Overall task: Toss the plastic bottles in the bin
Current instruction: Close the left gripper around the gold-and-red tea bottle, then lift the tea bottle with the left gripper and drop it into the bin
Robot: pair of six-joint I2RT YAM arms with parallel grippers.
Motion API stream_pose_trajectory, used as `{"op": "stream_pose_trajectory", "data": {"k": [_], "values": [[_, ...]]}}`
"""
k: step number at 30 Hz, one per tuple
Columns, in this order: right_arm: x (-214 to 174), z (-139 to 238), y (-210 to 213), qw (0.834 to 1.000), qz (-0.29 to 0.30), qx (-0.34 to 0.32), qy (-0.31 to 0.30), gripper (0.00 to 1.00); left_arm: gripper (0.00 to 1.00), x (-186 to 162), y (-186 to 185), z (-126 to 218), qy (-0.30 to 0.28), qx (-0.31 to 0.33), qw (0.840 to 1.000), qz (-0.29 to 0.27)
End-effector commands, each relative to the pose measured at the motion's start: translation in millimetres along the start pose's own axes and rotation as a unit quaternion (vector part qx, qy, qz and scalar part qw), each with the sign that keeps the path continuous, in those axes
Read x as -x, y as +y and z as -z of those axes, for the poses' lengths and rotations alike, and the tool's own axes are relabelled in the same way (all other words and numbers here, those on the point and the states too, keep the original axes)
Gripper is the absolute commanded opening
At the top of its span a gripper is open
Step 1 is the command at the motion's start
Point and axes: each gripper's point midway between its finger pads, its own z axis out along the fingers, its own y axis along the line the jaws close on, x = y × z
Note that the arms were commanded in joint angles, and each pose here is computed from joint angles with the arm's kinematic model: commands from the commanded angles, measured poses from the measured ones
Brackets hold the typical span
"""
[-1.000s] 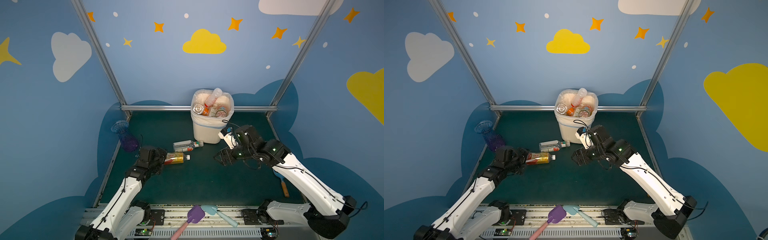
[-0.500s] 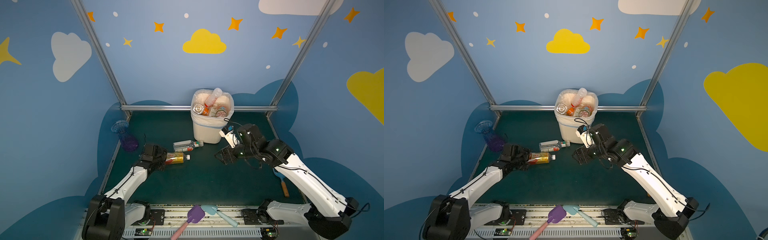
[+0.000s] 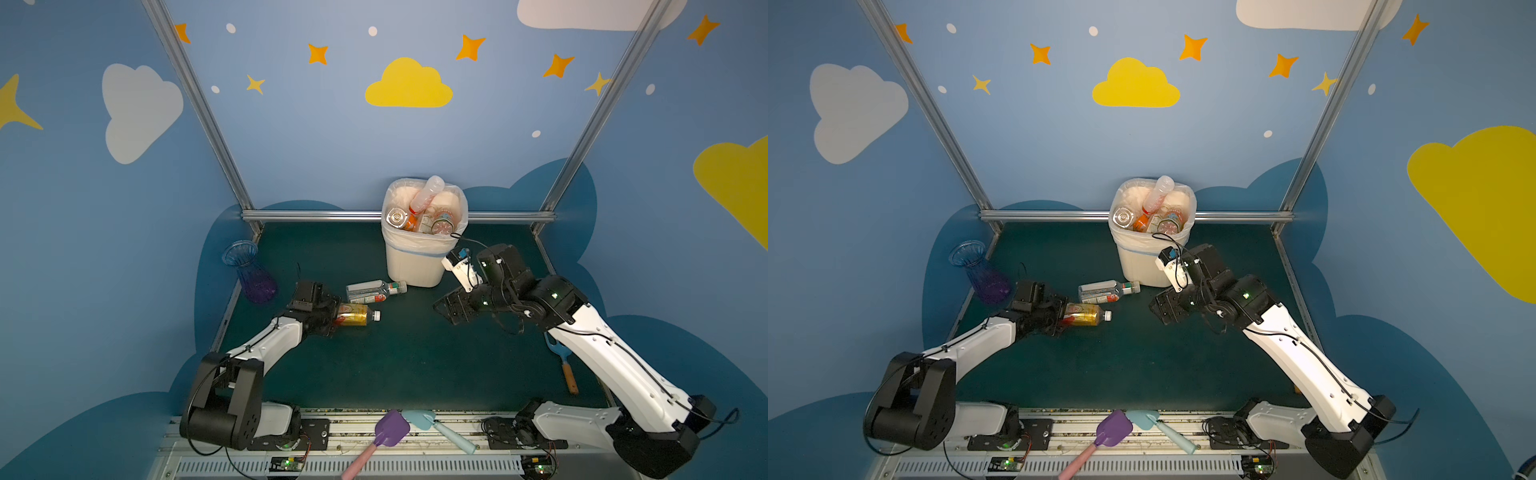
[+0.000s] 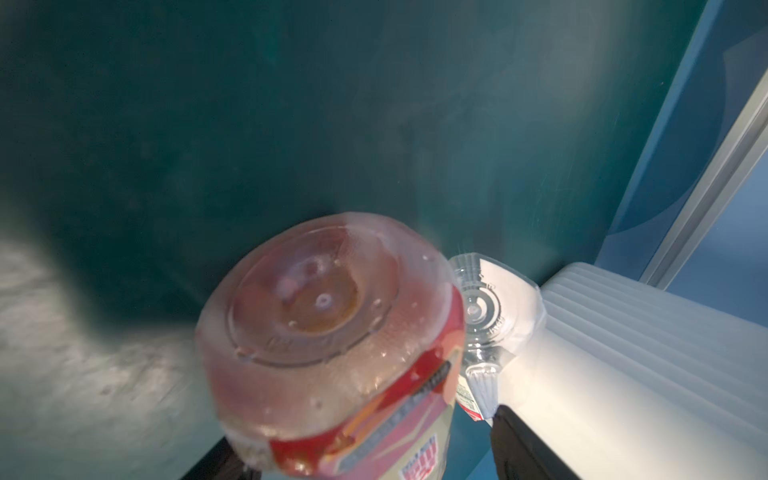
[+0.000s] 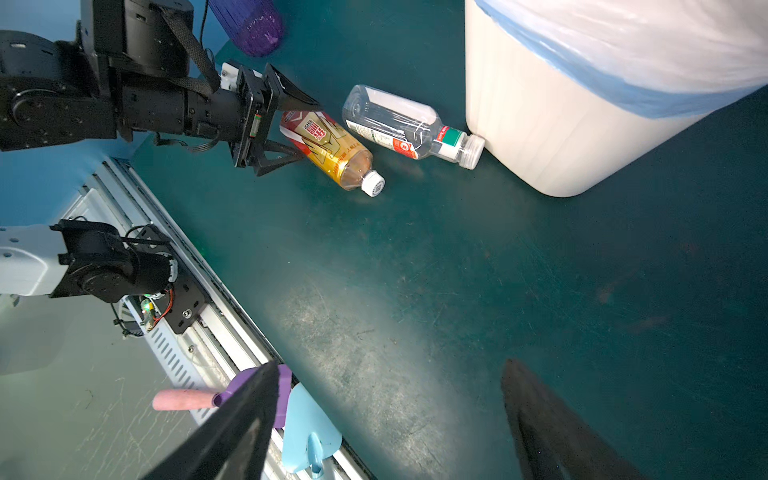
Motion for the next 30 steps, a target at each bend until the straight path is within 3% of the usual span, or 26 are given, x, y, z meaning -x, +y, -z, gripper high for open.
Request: {"op": "stream_pose_trajectory", "data": {"k": [1, 7, 11, 17, 24, 30], "values": [[5, 6, -6, 1.0, 0.005, -0.012, -0.009, 0.85, 0.82, 0, -6, -5, 0.009, 0.002, 1.0, -0.016], [5, 8, -16, 1.0, -0.005, -0.02, -0.013, 0.85, 0.8, 1, 1, -17, 0.032, 0.021, 0.999, -0.02], [6, 10, -20, 1.0, -0.011, -0.024, -0.016, 0.85, 0.69, 0, 3, -24, 0.059, 0.028, 0.998, -0.026], [6, 11, -23, 0.999, -0.021, -0.029, -0.02, 0.85, 0.63, 2, -3, -21, 0.062, 0.024, 0.997, -0.041], [9, 18, -28, 0.998, -0.032, -0.042, -0.034, 0.85, 0.58, 14, -19, 7, 0.037, 0.013, 0.996, -0.079], [13, 24, -31, 0.996, -0.041, -0.054, -0.051, 0.85, 0.57, 29, -46, 56, -0.009, -0.006, 0.992, -0.126]]}}
